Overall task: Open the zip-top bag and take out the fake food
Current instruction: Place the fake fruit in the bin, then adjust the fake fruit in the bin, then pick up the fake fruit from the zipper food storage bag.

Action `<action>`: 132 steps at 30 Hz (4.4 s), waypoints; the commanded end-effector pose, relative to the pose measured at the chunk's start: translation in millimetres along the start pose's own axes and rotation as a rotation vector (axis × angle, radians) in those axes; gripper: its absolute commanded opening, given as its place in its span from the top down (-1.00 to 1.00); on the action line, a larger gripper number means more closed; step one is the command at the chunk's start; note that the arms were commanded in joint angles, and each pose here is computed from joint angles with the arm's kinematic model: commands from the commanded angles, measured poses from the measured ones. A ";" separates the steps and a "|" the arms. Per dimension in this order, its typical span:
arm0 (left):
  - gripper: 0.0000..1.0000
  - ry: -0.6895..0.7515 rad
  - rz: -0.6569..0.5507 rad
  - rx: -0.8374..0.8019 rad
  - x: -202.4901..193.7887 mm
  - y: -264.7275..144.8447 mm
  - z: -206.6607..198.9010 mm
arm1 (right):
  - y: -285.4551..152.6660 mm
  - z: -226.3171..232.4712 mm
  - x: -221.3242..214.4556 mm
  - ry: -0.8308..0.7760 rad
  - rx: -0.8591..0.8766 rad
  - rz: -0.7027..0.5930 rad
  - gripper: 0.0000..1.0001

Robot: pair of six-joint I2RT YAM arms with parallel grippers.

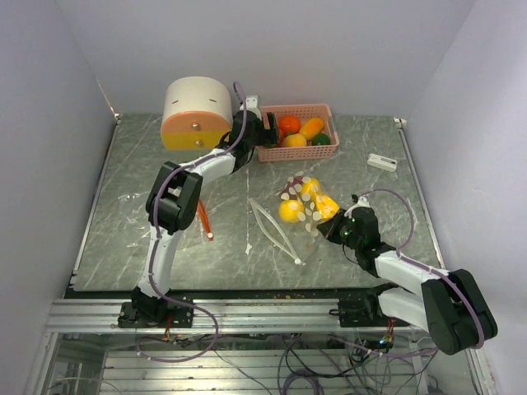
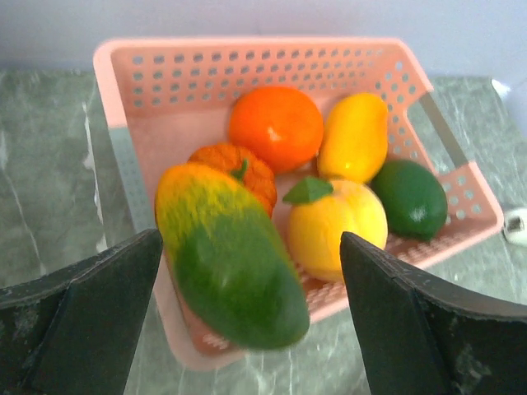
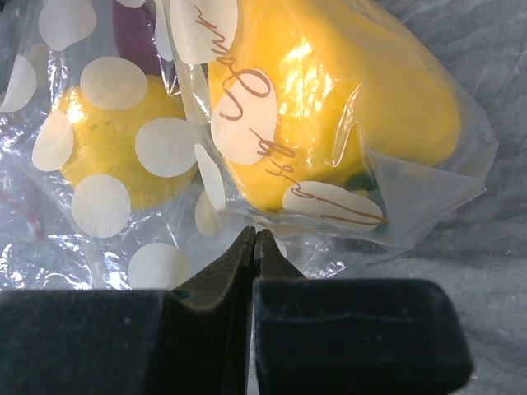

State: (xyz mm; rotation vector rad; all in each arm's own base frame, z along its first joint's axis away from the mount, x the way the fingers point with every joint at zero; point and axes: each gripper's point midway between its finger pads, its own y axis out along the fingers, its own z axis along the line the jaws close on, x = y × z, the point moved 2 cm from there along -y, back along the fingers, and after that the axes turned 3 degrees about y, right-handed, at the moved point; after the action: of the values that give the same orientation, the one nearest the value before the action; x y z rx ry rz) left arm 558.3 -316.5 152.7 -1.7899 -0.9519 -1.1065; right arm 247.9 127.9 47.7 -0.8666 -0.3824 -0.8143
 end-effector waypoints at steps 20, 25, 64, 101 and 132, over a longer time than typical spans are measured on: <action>-0.17 -0.084 -0.054 -0.186 -21.6 -225.6 -55.5 | -22.2 62.6 41.2 -0.140 0.283 -0.152 0.58; -0.19 -0.102 0.026 -0.219 -64.9 -260.3 -63.4 | -15.7 87.7 64.8 -0.188 0.328 -0.210 0.38; -0.18 -0.126 0.153 -0.189 -129.4 -362.9 -20.0 | 272.2 195.8 127.6 -0.384 0.285 -0.206 0.35; -0.21 -0.189 0.109 -0.337 -139.8 -337.4 -58.1 | -33.1 157.8 86.7 -0.373 0.383 -0.466 0.37; -0.25 -0.173 0.156 -0.395 -157.5 -303.5 -88.0 | -34.2 106.0 68.1 -0.381 0.159 -0.383 0.54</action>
State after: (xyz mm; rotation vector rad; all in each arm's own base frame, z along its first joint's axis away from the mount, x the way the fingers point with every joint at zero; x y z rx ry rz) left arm 205.2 -290.3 81.1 -2.1987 -0.6659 -1.0652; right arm 264.9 166.5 170.1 -0.7945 -0.9709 -0.9438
